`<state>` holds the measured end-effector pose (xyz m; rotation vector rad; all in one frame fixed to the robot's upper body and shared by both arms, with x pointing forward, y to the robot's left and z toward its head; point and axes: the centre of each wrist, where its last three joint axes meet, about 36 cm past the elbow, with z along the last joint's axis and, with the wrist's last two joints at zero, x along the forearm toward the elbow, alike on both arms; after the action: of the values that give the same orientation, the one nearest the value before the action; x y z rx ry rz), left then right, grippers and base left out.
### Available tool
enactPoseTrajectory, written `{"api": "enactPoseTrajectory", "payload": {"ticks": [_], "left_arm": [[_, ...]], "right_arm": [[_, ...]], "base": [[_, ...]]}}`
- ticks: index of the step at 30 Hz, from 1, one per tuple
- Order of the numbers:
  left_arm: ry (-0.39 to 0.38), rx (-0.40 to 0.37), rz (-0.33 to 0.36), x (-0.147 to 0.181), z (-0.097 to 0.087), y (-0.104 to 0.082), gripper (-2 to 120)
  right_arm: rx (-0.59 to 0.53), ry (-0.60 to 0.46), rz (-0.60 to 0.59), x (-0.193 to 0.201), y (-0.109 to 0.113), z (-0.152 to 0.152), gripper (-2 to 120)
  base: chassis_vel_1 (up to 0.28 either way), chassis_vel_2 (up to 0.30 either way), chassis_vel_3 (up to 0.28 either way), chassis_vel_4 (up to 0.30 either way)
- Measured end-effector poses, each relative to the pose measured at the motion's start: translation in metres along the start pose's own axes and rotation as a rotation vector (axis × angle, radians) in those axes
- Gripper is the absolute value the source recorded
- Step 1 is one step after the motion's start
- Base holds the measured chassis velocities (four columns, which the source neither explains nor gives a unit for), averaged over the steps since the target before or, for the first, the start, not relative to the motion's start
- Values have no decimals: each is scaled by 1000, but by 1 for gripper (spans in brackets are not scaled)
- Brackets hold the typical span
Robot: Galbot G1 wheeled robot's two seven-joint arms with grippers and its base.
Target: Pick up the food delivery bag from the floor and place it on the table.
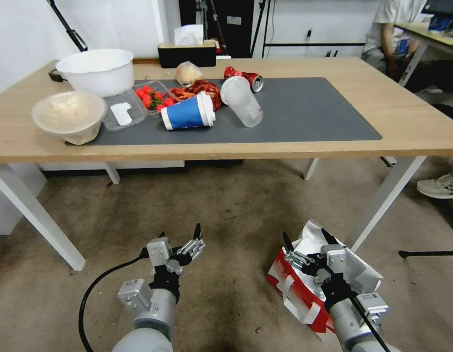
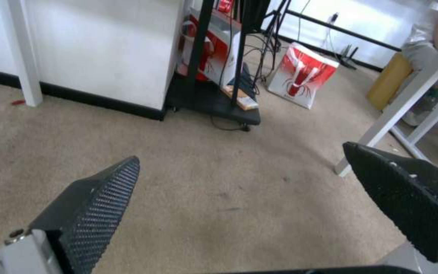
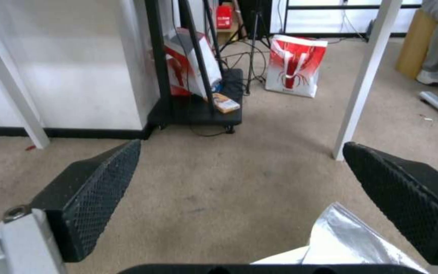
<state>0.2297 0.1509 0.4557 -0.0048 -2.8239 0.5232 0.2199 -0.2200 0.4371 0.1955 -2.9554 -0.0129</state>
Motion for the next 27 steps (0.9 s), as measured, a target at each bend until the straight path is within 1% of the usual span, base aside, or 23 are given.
{"api": "enactPoseTrajectory", "payload": {"ticks": [27], "left_arm": [[-4, -7, 3, 1, 0, 1, 100]], "right_arm": [[3, -8, -2, 1, 0, 0, 100]], "base": [[0, 0, 0, 0]]}}
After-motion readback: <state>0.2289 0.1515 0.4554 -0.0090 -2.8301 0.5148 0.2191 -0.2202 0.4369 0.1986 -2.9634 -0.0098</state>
